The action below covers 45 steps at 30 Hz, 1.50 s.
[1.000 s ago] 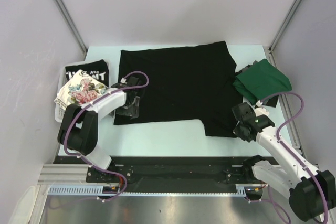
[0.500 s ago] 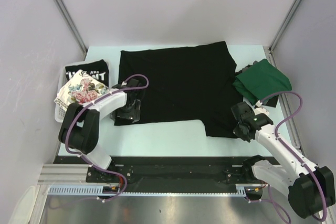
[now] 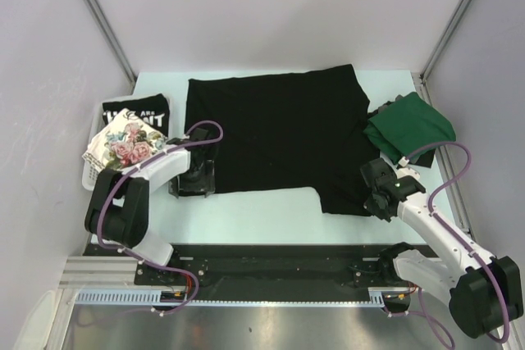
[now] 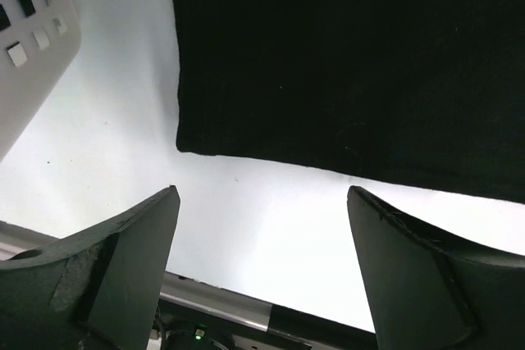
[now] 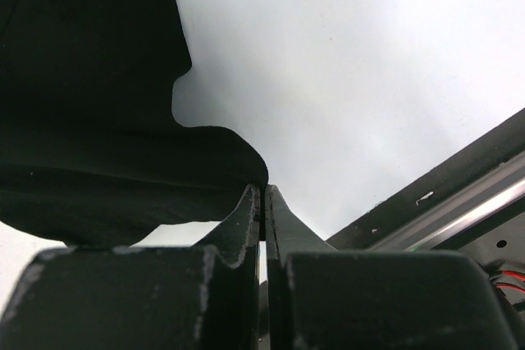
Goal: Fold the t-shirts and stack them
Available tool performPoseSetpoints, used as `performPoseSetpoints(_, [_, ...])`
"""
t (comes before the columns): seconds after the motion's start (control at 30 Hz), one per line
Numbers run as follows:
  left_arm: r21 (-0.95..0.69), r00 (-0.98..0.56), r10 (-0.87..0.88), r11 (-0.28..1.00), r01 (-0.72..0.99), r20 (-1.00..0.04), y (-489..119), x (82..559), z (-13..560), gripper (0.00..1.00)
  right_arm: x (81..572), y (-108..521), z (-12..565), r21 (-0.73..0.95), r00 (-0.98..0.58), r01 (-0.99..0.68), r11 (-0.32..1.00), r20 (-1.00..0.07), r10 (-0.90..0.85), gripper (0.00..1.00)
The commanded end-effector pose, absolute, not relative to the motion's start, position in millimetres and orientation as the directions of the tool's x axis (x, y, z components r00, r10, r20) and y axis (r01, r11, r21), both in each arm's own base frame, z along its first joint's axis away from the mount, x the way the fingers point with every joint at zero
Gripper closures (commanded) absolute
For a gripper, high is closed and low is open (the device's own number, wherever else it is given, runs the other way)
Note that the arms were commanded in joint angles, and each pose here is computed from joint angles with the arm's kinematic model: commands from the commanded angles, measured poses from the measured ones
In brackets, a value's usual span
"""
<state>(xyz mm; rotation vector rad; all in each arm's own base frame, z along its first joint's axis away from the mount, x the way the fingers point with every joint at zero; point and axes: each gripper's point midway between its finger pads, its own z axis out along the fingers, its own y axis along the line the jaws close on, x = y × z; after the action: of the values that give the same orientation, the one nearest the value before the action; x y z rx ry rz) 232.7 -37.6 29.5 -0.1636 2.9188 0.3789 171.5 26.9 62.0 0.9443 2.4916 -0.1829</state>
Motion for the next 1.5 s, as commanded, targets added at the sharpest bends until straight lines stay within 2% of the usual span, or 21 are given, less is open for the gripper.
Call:
performPoseSetpoints(0.0, [0.181, -0.946, -0.142, 0.963, -0.200, -0.290, -32.9, 245.0, 41.4, 0.11, 177.5, 22.6, 71.7, 0.028, -0.646, 0.656, 0.754, -0.497, 0.580, 1.00])
performPoseSetpoints(0.17, [0.164, -0.938, -0.173, 0.959, -0.230, -0.301, -23.9, 249.9, 41.6, 0.11, 177.5, 23.6, 70.8, 0.027, -0.652, 0.651, 0.759, -0.492, 0.577, 1.00])
performPoseSetpoints(0.7, [0.110, -0.936, -0.253, 0.952, -0.286, -0.245, -28.8, 247.5, 18.3, 0.16, 177.2, 23.9, 66.7, 0.010, -0.671, 0.644, 0.765, -0.473, 0.571, 1.00])
performPoseSetpoints(1.47, [0.156, -0.913, -0.276, 0.930, -0.332, -0.299, -7.2, 254.5, 24.4, 0.14, 179.2, 22.6, 59.4, 0.000, -0.686, 0.649, 0.761, -0.433, 0.585, 1.00])
